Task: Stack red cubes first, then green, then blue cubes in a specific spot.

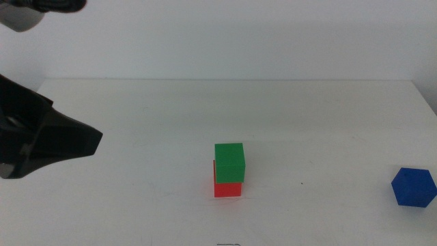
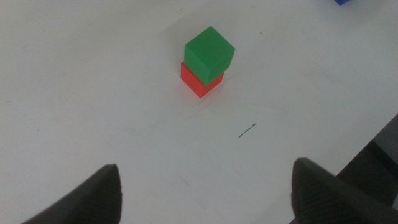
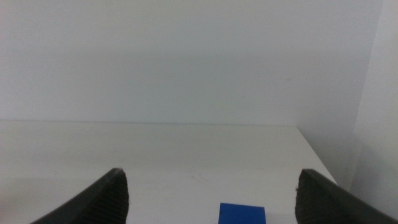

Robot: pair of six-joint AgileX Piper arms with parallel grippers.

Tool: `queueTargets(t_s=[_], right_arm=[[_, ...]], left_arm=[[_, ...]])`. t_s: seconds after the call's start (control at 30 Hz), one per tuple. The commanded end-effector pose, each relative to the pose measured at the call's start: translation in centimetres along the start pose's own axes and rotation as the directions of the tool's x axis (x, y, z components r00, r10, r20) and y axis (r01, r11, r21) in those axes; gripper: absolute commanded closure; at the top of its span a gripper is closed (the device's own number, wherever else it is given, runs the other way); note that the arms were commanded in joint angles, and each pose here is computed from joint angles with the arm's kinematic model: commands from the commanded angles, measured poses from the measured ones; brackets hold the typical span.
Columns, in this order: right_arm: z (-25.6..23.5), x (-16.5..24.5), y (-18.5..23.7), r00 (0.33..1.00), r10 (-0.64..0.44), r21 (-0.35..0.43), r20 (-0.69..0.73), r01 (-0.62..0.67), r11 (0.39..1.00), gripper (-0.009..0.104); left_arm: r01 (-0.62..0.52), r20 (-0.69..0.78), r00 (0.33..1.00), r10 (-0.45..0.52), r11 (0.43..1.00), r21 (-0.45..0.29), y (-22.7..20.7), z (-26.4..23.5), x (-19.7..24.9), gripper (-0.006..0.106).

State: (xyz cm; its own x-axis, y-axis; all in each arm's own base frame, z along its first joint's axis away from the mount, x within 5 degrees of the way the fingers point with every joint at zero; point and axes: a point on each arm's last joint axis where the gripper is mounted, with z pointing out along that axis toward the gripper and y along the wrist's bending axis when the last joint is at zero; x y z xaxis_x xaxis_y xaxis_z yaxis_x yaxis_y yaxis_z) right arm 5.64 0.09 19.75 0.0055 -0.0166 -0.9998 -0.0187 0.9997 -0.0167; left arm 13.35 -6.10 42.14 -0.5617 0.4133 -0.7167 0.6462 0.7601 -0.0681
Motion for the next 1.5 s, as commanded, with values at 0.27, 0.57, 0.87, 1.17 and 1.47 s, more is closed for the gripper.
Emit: queueTargets(t_s=[0.27,0.57,0.87,1.17,1.47], right_arm=[[0.0,-8.1,-0.1,0.954,0.057,0.010,-0.295,-0.057,0.998,0.001],[5.6,-16.1,-0.3,0.820,0.052,0.024,-0.570,-0.047,0.999,0.001],[13.6,-14.5,0.1,0.566,0.094,0.058,-0.819,-0.081,0.995,0.001],[18.1,-11.0,-0.1,0.372,0.135,0.106,-0.918,-0.095,0.990,0.001],[20.9,-7.5,-2.8,0.243,0.194,0.188,-0.950,-0.046,0.981,0.001]], left_arm=[[0.004,-0.002,1.000,-0.004,0.999,0.052,-0.8,-0.8,-0.1,0.007],[0.004,-0.001,1.000,-0.004,0.999,0.051,-0.8,-0.8,-0.1,0.007],[0.004,-0.001,1.000,-0.004,0.999,0.051,-0.8,-0.8,-0.1,0.007],[0.004,-0.001,1.000,-0.004,0.999,0.051,-0.8,-0.8,-0.1,0.007],[0.004,-0.001,1.000,-0.004,0.999,0.051,-0.8,-0.8,-0.1,0.007]])
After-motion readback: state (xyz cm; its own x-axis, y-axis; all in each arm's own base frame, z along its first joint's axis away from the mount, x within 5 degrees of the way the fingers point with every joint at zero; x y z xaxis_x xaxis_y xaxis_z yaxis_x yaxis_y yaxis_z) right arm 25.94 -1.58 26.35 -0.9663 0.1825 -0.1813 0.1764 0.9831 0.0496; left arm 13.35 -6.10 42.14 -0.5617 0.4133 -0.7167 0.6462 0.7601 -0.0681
